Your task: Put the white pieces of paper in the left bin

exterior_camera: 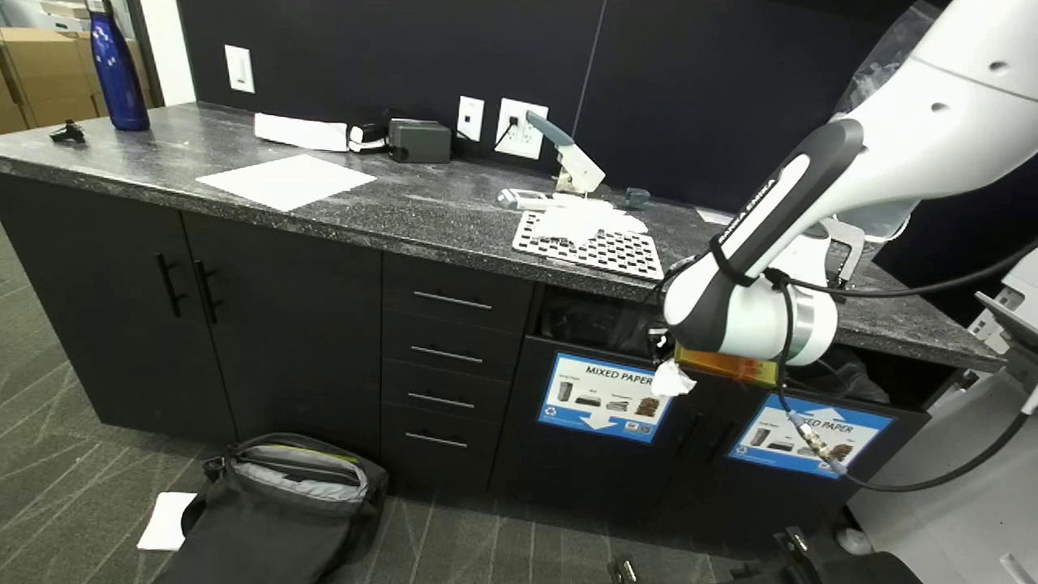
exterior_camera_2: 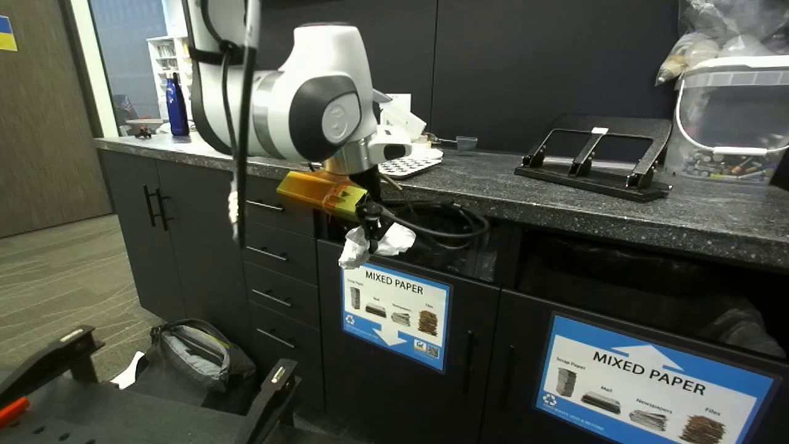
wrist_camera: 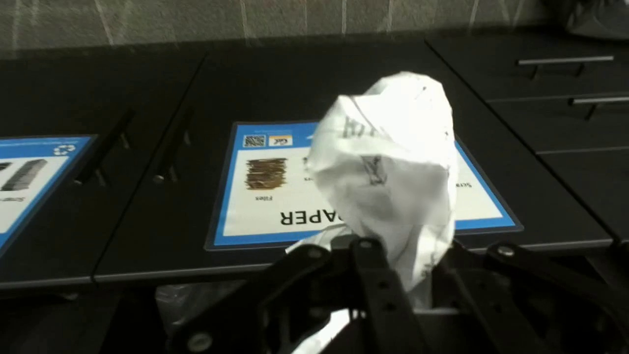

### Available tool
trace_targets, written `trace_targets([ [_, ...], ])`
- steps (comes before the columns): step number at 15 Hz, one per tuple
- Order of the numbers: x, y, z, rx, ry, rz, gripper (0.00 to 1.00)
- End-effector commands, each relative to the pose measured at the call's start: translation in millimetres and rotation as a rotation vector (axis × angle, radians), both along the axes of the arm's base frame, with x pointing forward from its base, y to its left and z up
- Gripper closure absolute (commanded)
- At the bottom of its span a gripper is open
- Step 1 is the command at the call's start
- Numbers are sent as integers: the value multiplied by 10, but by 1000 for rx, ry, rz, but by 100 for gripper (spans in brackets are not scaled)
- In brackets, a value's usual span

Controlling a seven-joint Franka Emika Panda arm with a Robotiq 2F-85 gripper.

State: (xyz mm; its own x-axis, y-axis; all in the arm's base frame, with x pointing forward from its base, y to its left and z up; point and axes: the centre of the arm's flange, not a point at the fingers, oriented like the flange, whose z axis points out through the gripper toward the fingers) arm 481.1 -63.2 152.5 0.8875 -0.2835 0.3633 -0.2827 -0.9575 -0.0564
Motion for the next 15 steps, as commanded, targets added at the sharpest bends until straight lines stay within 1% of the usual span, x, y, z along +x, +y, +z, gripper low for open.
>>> trace_targets([
  [1,155,125,-557,32,-185,-58,85],
  [3,254,159,-767,34,-283,-73,86],
  [5,428,143,-893,29,-377,-94,86],
  [8,653,94,-1139,21,-506,-123,85],
  [10,833,81,-1223,16,-585,-132,85],
  [12,997,59,-1280,9,-639,-138,86],
  [15,1076,20,-1340,10,-682,-144,85],
])
